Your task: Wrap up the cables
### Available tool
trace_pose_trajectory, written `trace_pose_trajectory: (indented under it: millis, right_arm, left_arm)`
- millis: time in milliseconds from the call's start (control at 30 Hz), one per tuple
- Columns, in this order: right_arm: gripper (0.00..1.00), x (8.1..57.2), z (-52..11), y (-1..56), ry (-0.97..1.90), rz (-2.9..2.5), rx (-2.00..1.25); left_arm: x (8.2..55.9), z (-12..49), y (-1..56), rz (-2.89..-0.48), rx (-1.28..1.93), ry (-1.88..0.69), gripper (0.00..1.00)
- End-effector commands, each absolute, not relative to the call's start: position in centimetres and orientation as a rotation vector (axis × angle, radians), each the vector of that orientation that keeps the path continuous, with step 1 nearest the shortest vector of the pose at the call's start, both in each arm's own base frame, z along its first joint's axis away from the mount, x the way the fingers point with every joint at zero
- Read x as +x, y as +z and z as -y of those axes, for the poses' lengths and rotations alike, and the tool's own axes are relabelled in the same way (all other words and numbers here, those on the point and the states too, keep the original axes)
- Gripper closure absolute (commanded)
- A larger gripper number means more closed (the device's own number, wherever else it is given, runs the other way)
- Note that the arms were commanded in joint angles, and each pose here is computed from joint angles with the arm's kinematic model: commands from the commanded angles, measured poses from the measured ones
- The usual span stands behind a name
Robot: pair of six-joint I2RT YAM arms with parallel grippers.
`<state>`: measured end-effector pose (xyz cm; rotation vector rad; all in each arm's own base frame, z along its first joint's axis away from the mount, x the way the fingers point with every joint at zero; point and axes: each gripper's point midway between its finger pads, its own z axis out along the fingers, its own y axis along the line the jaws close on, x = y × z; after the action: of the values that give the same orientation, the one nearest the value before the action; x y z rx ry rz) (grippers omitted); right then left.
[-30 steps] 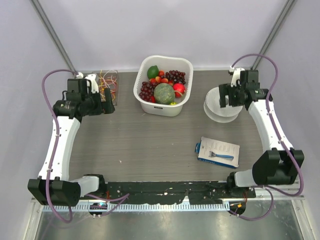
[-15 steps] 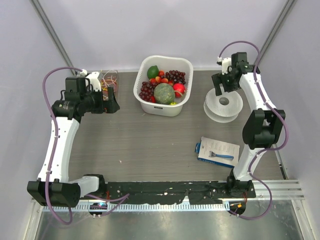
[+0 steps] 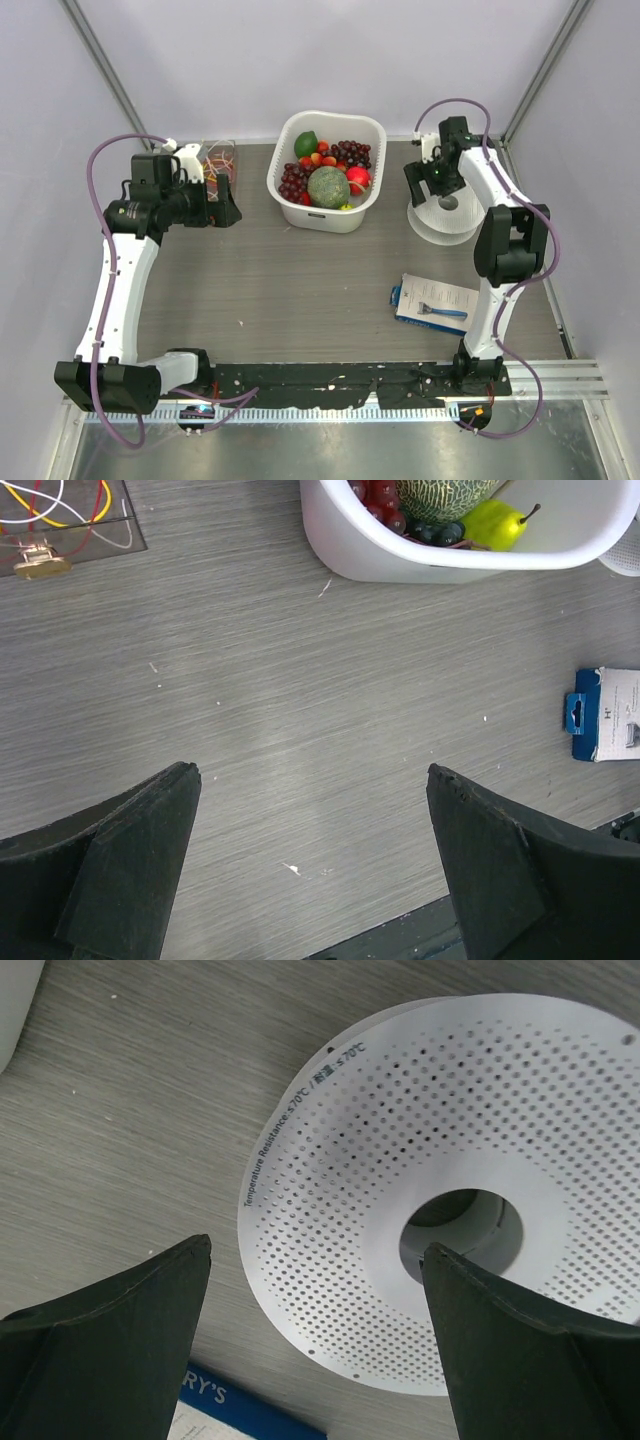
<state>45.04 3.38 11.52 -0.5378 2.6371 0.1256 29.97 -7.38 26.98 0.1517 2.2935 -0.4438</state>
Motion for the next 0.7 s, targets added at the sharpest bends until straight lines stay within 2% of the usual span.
trace_pose_trajectory:
  millis: [0,300,467,667]
  right_arm:
    - [0.09,44.7,-4.2,10.2,0.155,-2.653,-0.554]
    - [0.09,43.7,-3.9,7.5,0.113,-2.697,-0.559]
    - [0.09,44.5,-2.3,7.2,-0.031,-2.672,-0.528]
    - [0.1,43.9,-3.1,7.1,0.036,-2.676,-0.562]
  left_arm:
    - [30.3,7.6,28.1,-2.243,0.182,-0.456,0.0]
    - [30.1,7.6,28.1,-2.239,0.184,-0.455,0.0]
    - [30.1,7.8,28.0,-2.237,0.189,-0.465,0.01]
    - [30.1,7.7,28.0,-2.236,0.188,-0.457,0.0]
